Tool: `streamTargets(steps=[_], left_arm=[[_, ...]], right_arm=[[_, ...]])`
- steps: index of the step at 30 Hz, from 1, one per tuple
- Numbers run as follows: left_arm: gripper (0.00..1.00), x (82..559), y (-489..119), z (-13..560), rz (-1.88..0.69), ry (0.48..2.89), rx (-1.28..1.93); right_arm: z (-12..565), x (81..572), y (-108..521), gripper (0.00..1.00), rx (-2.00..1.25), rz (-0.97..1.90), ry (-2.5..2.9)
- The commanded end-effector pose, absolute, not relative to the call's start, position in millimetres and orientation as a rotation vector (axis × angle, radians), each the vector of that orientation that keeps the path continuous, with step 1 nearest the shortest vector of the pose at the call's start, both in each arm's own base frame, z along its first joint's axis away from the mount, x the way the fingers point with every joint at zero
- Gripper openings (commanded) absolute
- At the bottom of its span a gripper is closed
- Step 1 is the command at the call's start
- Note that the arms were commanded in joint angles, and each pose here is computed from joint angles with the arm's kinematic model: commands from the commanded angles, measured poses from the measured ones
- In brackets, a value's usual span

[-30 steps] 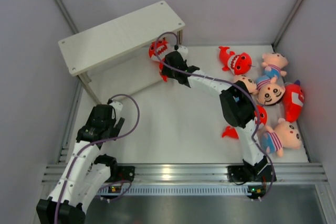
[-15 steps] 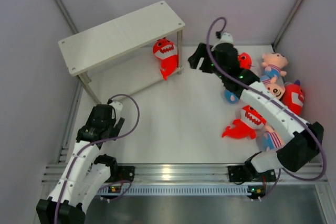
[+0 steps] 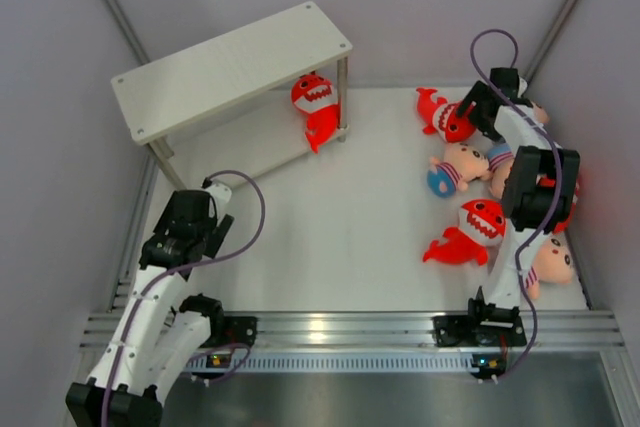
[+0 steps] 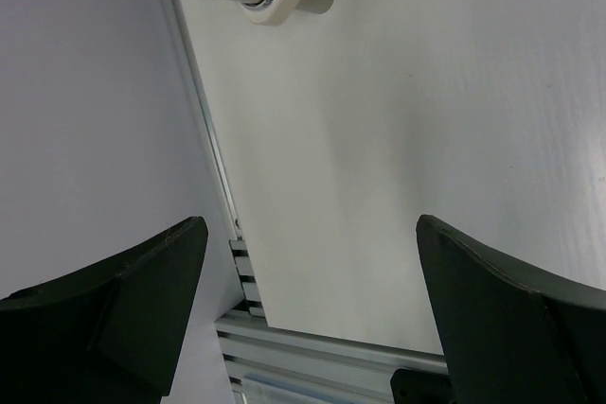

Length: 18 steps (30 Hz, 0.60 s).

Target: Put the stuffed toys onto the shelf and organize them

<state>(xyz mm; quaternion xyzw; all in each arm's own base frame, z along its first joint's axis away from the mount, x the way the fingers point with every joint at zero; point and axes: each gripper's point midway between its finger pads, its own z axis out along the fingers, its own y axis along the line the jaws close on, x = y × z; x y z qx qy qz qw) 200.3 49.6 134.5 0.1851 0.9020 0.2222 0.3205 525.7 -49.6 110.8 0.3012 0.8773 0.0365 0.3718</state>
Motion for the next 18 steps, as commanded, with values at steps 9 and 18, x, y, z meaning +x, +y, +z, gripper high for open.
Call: streamTargets(steps=[9,18], left_arm=[[0.98,221,56,166,0.660,2.313,0.493],[0.98,229,52,170,0.641,2.334,0.487]], right_arm=[[137,592,-36,0.58,0.549,0.309,2.125],[115,603,-34,0.78,0.550,0.380,2.142]])
